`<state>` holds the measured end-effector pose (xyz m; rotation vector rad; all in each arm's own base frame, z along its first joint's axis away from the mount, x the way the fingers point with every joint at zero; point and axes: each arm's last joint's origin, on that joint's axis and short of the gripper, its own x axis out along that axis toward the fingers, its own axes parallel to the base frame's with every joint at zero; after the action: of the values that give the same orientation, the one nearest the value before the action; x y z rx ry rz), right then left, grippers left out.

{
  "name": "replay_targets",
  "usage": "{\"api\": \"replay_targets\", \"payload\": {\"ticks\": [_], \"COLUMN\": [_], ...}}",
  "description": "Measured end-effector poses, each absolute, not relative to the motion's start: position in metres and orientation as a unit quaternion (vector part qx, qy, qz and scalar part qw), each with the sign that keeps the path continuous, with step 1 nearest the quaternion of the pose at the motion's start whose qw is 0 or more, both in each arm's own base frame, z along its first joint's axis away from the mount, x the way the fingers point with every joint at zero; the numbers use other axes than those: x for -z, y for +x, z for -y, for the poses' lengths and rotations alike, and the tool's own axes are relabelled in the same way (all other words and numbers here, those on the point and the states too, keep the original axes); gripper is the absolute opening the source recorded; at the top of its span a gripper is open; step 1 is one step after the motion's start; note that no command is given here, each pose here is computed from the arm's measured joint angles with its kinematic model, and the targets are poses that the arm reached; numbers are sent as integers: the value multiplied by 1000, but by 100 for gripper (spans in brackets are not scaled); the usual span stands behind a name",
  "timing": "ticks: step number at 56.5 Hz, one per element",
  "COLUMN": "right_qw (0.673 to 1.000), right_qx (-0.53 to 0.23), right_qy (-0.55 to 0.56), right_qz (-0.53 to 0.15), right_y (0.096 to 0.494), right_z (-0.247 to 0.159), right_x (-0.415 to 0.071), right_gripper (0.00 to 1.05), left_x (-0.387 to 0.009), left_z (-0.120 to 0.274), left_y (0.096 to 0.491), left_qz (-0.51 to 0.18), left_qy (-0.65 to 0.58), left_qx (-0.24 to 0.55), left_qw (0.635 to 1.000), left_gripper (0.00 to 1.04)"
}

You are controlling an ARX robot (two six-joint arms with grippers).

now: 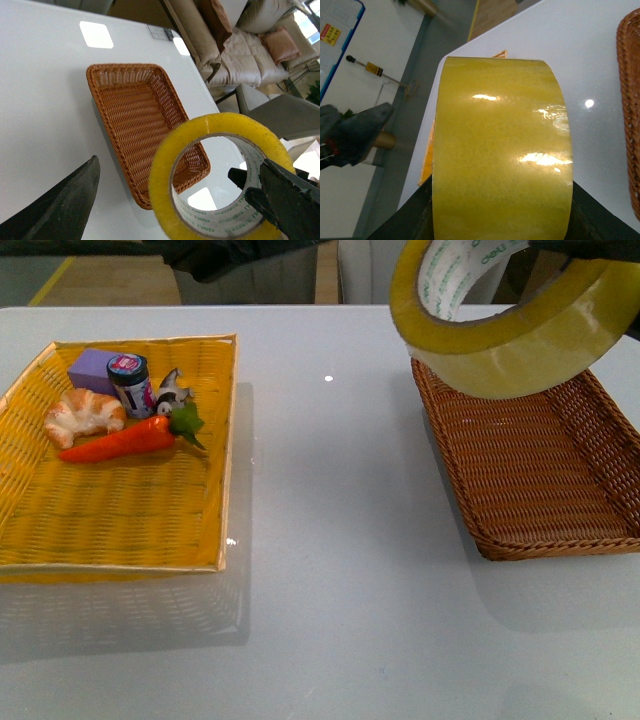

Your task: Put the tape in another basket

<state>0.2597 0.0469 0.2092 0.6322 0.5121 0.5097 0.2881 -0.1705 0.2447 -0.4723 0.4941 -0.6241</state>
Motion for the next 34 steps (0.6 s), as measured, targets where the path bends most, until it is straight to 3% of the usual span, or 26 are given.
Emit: {"api": "replay_targets", "payload": {"ticks": [4,7,10,15,20,34], "right_qw": [887,888,890,889,887,880], "right_qx": [-235,-225,-215,-198,-166,-116], "right_qy": [313,319,325,337,351,377], "right_qz": [-244,-241,-238,-239,-248,-266], "right_y": [260,262,265,272,281,330], "right_z": [-39,-32,-25,-14,0,20], "right_x": [-206,-203,-200,-190,-174,-137], "right_gripper": [47,47,47,47,47,47], "left_x": [-249,-249,-247,-242,-232,-203], "left_z": [161,154,140,105,74,43], "left_y": [284,280,273,254,234,199], "left_qz": [-223,-167,-77,-7,8,-8], "left_qy": [-232,-212,-170,-97,-49,-9], "left_qx": [294,254,157,44,-1,5], "left_qw": [900,929,970,994,999,1000], "left_gripper": [96,91,82,68,52,11]}}
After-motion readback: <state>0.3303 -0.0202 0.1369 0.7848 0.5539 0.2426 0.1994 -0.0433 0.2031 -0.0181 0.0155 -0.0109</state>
